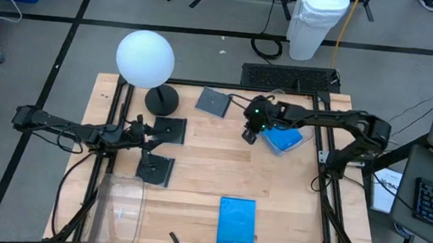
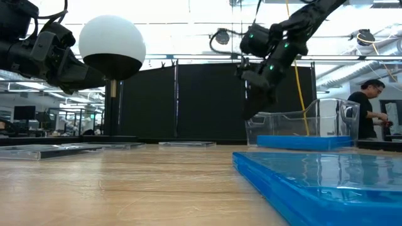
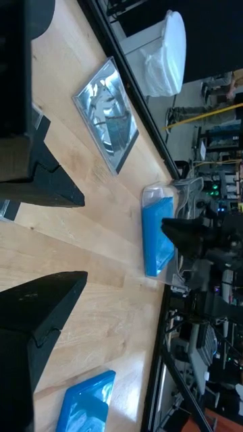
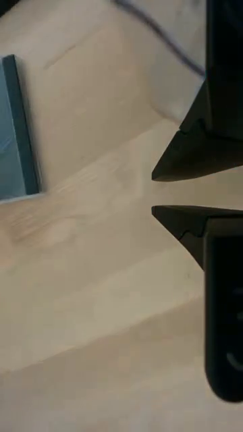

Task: Pick & place jewel cases by type
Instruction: Adjust the top transparent bin, then put the blue CD case into the top transparent bin

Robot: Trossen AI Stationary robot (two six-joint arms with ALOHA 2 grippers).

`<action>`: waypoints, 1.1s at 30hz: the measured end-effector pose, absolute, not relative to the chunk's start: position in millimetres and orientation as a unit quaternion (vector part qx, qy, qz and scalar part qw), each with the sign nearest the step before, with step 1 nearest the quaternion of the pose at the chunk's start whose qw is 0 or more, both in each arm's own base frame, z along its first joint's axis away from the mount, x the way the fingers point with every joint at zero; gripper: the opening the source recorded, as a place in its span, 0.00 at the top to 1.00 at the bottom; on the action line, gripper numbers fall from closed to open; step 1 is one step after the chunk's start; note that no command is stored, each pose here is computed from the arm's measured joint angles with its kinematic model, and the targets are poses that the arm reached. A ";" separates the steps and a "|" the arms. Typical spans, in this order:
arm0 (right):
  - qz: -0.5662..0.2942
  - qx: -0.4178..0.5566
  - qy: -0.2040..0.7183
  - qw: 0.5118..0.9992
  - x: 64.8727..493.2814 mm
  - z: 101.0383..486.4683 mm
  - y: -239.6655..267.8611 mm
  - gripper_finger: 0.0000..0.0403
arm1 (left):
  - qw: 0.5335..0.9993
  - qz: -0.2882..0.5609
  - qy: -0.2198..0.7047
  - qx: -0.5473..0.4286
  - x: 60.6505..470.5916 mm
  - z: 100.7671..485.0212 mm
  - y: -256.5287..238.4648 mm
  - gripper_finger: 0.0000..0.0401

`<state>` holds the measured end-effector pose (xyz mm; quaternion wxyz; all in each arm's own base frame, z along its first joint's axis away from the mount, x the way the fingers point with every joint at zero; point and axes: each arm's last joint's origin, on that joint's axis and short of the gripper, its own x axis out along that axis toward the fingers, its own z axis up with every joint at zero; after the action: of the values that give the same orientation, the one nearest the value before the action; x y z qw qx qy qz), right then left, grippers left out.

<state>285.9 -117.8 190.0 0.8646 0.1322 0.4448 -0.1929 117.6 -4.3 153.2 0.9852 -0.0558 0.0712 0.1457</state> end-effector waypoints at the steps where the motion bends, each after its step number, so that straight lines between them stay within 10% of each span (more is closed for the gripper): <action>1: -0.197 0.117 0.446 0.865 289.1 188.9 -118.5 0.85 | 0.985 0.146 0.071 -0.056 117.6 153.3 -4.3 0.58; 23: -0.468 -0.118 0.500 0.719 273.4 190.9 -152.2 0.85 | 0.985 0.146 0.071 -0.056 117.6 153.2 -4.4 0.58; 33: -0.151 0.003 0.377 0.914 277.3 250.1 -84.9 0.89 | 0.985 0.146 0.071 -0.056 117.6 153.2 -4.3 0.58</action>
<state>277.3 -84.9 250.1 0.9137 0.0026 0.3771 -0.1515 117.6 -4.3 153.2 0.9852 -0.0558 0.0711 0.1457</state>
